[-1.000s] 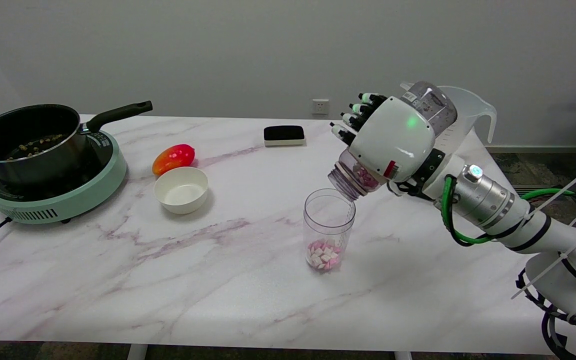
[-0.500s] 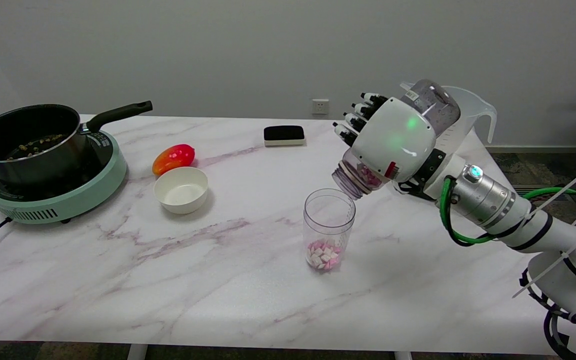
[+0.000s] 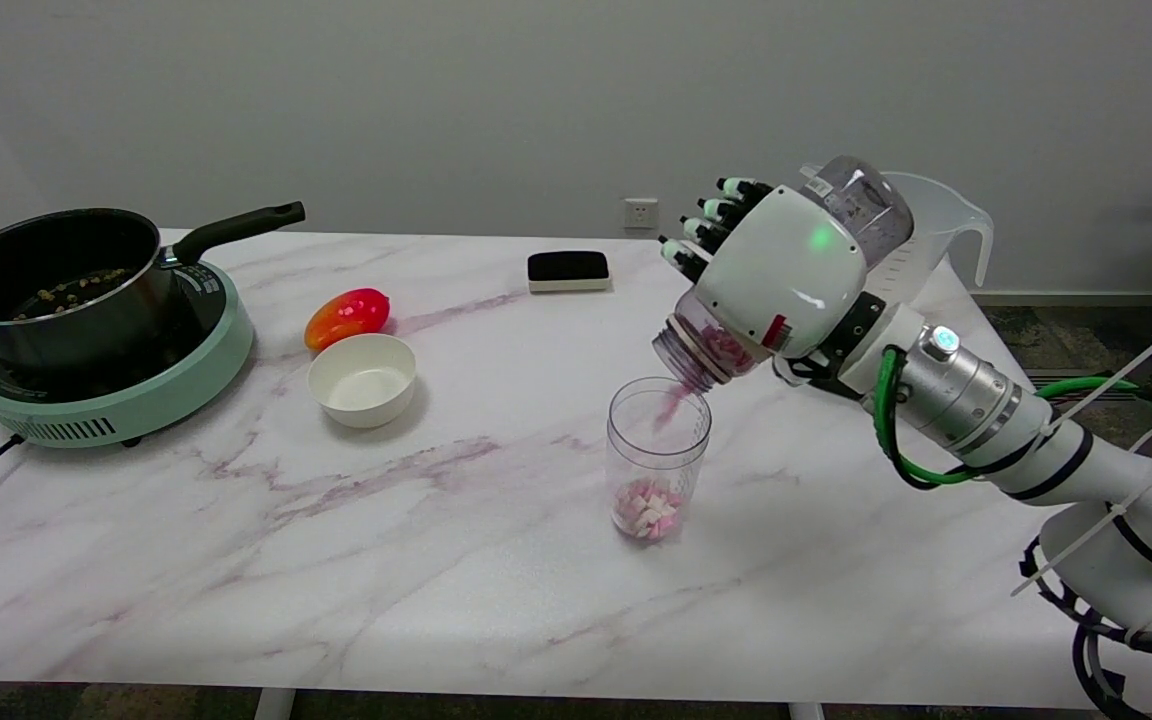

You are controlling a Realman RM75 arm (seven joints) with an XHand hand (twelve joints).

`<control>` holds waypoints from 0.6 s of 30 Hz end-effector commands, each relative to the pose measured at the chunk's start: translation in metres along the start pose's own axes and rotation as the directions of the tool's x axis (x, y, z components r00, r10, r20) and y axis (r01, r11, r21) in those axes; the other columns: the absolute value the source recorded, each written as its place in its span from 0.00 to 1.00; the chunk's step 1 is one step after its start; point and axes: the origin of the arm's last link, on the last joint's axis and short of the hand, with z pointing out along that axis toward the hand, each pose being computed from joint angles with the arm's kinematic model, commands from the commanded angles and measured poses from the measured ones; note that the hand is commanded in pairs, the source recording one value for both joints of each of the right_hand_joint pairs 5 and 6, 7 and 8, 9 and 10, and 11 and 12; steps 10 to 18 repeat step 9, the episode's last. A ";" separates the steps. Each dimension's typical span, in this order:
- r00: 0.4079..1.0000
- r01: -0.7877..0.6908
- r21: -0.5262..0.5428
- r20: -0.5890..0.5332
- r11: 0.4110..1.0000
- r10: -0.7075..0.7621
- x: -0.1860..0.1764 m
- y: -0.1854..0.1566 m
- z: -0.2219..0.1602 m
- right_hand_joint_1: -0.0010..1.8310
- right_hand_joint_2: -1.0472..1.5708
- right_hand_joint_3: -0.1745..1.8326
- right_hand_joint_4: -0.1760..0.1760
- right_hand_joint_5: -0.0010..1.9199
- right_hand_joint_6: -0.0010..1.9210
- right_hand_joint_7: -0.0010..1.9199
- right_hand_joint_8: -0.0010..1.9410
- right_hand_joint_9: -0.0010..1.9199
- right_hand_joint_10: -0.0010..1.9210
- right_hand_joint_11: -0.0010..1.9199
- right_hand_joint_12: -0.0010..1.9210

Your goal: Pour the contents of the bottle into the measuring cup.

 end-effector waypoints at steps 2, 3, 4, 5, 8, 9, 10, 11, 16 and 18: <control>0.963 -0.269 -0.056 -0.047 0.962 0.266 0.006 -0.018 0.019 0.77 1.00 0.38 0.50 1.00 1.00 1.00 0.99 0.97 0.97 0.79 0.79; 0.960 -0.278 -0.063 -0.046 0.958 0.276 0.006 -0.017 0.018 0.77 1.00 0.39 0.50 1.00 1.00 1.00 0.99 0.97 0.97 0.79 0.79; 0.959 -0.282 -0.067 -0.046 0.957 0.279 0.006 -0.017 0.018 0.77 1.00 0.39 0.50 1.00 1.00 1.00 0.99 0.97 0.97 0.79 0.79; 0.959 -0.284 -0.068 -0.046 0.957 0.281 0.006 -0.017 0.018 0.77 1.00 0.39 0.50 1.00 1.00 1.00 0.99 0.97 0.97 0.79 0.79; 0.948 -0.319 -0.094 -0.056 0.943 0.315 0.005 -0.012 0.017 0.77 1.00 0.39 0.50 1.00 1.00 1.00 0.99 0.97 0.97 0.79 0.79; 0.938 -0.346 -0.112 -0.063 0.932 0.341 0.005 -0.009 0.016 0.77 1.00 0.39 0.50 1.00 1.00 1.00 0.99 0.97 0.97 0.79 0.79; 0.938 -0.346 -0.112 -0.063 0.932 0.341 0.005 -0.009 0.016 0.77 1.00 0.39 0.50 1.00 1.00 1.00 0.99 0.97 0.97 0.79 0.79; 0.938 -0.346 -0.112 -0.063 0.932 0.341 0.005 -0.009 0.016 0.77 1.00 0.39 0.50 1.00 1.00 1.00 0.99 0.97 0.97 0.79 0.79; 0.938 -0.346 -0.112 -0.063 0.932 0.341 0.005 -0.009 0.016 0.77 1.00 0.39 0.50 1.00 1.00 1.00 0.99 0.97 0.97 0.79 0.79; 0.938 -0.346 -0.112 -0.063 0.932 0.341 0.005 -0.009 0.016 0.77 1.00 0.39 0.50 1.00 1.00 1.00 0.99 0.97 0.97 0.79 0.79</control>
